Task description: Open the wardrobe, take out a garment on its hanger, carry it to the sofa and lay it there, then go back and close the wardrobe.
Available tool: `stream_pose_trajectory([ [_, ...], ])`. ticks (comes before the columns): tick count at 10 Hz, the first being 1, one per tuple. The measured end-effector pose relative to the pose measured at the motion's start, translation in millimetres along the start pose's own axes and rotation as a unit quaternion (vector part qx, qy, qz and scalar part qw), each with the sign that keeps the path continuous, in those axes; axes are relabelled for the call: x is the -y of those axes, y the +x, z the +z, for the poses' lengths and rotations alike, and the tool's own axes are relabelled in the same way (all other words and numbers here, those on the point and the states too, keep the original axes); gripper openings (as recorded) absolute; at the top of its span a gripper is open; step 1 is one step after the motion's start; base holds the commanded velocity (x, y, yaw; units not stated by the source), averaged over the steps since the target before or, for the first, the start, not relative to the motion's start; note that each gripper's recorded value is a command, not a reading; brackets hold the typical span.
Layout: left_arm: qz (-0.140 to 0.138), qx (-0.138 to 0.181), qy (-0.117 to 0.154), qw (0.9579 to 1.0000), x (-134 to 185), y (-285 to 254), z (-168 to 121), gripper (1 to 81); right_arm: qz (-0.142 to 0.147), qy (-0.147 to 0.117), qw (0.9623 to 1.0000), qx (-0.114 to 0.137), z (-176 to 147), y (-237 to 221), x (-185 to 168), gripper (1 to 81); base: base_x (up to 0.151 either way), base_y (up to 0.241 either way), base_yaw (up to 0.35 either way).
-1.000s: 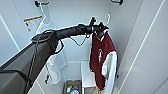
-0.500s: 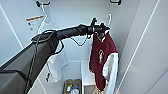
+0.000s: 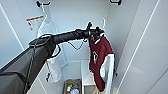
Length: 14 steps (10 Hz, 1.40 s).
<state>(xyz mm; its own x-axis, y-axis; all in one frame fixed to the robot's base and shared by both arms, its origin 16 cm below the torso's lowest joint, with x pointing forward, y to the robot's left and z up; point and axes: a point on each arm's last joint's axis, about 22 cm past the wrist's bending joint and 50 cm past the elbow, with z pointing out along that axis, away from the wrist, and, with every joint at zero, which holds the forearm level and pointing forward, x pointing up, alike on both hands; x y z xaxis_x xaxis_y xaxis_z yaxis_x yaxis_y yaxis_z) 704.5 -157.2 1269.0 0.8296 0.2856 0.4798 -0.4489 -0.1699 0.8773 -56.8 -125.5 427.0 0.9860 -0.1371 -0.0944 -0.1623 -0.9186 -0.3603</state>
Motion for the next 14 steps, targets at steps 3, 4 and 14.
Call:
stream_pose_trajectory([
  [3, -0.076, -0.016, -0.018, 0.9968, -4.3, 9.2, -4.0, 1.0, 0.0, 0.001, 1.0, 0.0, 0.3, -0.2, 1.2, 81.1, 0.0, 0.0, 0.0],
  [4, -0.097, -0.018, -0.024, 0.9948, -5.2, 12.2, -7.4, 1.0, 0.0, 0.001, 1.0, 0.0, 0.4, -0.2, 1.5, 81.1, 0.0, 0.0, 0.0],
  [14, -0.064, 0.07, -0.063, 0.9935, -44.1, -80.9, -28.4, 1.0, 0.0, 0.001, 1.0, 0.001, 0.5, -0.2, 1.8, 81.1, 0.0, 0.0, 0.0],
])
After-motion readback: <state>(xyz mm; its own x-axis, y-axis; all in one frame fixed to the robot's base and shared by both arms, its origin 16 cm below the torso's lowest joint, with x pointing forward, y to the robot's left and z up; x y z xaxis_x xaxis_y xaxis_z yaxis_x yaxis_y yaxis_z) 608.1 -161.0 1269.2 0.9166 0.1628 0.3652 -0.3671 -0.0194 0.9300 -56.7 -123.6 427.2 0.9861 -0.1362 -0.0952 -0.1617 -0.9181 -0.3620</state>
